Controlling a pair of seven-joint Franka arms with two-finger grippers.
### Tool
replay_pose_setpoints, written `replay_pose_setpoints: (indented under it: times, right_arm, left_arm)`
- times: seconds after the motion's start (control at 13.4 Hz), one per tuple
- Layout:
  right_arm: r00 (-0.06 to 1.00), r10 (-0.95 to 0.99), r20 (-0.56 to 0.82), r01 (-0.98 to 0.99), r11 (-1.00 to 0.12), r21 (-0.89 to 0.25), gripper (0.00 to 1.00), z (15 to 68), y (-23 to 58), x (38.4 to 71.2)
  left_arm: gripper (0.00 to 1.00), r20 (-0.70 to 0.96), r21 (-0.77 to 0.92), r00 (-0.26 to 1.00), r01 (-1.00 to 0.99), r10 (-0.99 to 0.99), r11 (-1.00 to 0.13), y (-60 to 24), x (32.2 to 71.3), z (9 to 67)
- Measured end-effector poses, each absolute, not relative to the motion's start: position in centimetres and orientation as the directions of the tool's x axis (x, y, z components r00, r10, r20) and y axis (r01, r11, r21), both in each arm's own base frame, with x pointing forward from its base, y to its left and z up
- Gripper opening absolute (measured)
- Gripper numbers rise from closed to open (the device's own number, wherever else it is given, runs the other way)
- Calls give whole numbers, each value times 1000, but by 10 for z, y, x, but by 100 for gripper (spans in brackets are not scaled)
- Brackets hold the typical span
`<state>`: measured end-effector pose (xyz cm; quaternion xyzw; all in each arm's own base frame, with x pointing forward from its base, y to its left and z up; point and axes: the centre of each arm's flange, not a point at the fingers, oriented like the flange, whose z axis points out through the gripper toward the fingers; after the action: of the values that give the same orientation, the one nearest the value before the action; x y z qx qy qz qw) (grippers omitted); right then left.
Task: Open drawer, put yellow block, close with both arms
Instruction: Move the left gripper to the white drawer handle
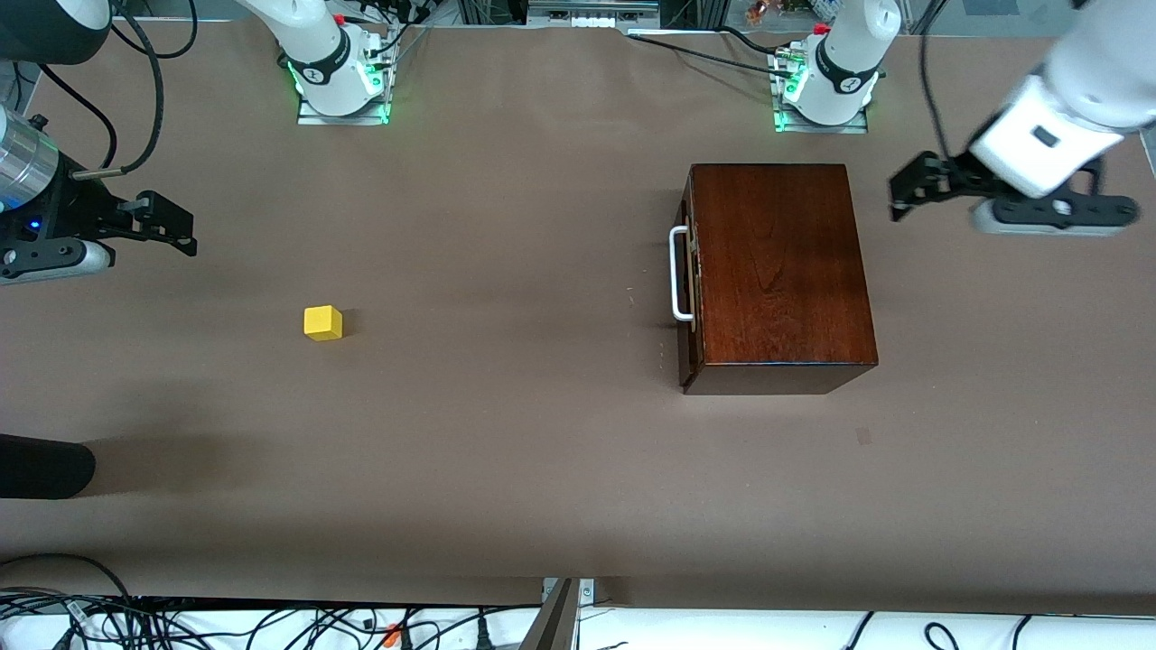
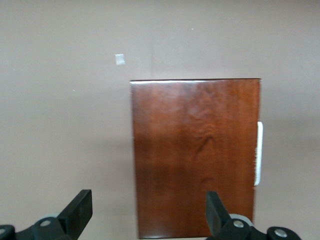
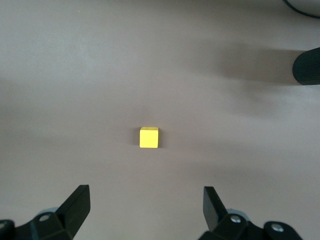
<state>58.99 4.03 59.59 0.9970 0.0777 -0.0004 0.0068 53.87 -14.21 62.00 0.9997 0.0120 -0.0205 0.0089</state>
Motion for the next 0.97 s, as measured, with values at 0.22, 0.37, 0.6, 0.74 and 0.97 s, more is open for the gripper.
replay_pose_setpoints:
  times: [0.22,0.37,0.6,0.74,0.97]
  right_arm:
    - [988,155,-2,155,-988,13,100,596,40,590]
    - [988,155,-2,155,-988,13,100,596,40,590]
    - [988,154,-2,154,-988,13,100,596,40,590]
    - [988,154,-2,154,-988,13,100,596,40,590]
    - [988,154,-2,154,-988,13,100,596,40,590]
  left_arm:
    - [100,-39,18,998,54,53,-998,-227,515,614]
    - [100,-37,-2,997,63,63,-998,-279,498,603]
    - [100,-33,-61,997,69,71,-996,-346,469,579]
    - [100,-36,-70,998,53,55,-996,-379,456,562]
    - [100,-2,-98,998,69,69,-993,-412,451,532]
